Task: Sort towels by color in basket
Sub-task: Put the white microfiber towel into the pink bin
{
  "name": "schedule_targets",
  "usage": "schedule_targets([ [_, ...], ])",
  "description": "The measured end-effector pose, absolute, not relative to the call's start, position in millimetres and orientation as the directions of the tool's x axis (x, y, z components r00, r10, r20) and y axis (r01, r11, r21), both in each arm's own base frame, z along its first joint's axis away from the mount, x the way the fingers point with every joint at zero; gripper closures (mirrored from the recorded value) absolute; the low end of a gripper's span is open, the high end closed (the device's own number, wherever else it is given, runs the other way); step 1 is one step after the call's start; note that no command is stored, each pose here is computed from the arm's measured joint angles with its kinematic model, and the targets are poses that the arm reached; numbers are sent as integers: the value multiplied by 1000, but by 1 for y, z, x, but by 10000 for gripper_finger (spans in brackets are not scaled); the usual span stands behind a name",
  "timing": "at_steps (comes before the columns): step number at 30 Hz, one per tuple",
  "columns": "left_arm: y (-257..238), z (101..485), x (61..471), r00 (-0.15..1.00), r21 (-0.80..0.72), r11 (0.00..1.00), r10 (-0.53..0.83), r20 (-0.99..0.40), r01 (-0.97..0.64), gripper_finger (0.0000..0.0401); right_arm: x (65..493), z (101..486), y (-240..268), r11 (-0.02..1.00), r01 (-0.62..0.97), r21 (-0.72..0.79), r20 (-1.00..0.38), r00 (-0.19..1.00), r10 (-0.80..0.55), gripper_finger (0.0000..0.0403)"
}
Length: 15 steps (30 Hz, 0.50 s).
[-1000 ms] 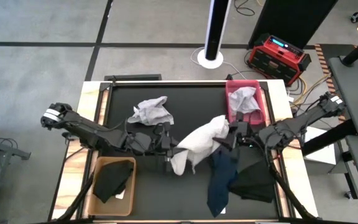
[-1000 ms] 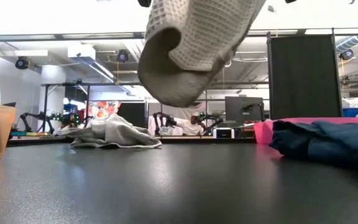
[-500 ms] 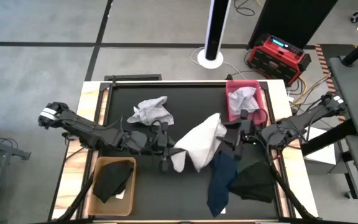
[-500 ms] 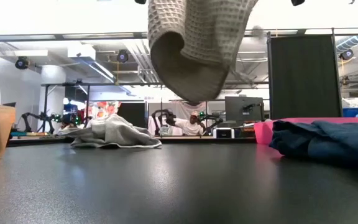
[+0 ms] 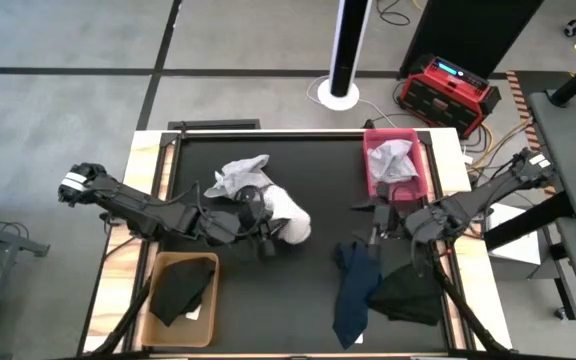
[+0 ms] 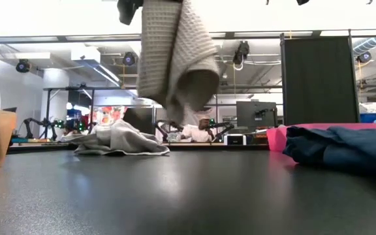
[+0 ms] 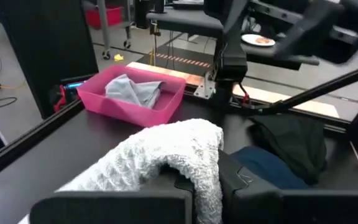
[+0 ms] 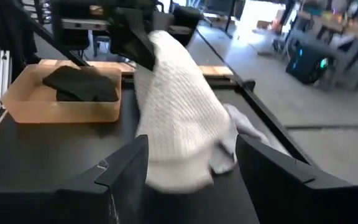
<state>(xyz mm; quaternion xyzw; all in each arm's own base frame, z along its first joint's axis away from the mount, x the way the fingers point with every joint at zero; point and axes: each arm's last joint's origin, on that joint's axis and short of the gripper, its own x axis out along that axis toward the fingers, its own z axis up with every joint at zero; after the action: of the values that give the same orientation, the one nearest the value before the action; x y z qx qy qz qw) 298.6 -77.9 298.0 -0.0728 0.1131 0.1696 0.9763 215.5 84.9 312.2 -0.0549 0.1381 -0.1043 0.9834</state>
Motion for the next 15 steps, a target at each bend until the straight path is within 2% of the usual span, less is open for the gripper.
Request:
schedule_targets([
  [4,-80,299,305,928,-97,937,312,-201,-336,401,234,308,94,967,166,-193,-207,957,-206,148],
  [11,-82,303,311,945,-81,946,304,-119,-315,401,253,298,100,962,175,-210,-187,958,-216,82],
  [15,-85,305,315,969,-69,968,236,-71,-241,401,264,297,98,965,169,-201,-197,958,-209,53],
])
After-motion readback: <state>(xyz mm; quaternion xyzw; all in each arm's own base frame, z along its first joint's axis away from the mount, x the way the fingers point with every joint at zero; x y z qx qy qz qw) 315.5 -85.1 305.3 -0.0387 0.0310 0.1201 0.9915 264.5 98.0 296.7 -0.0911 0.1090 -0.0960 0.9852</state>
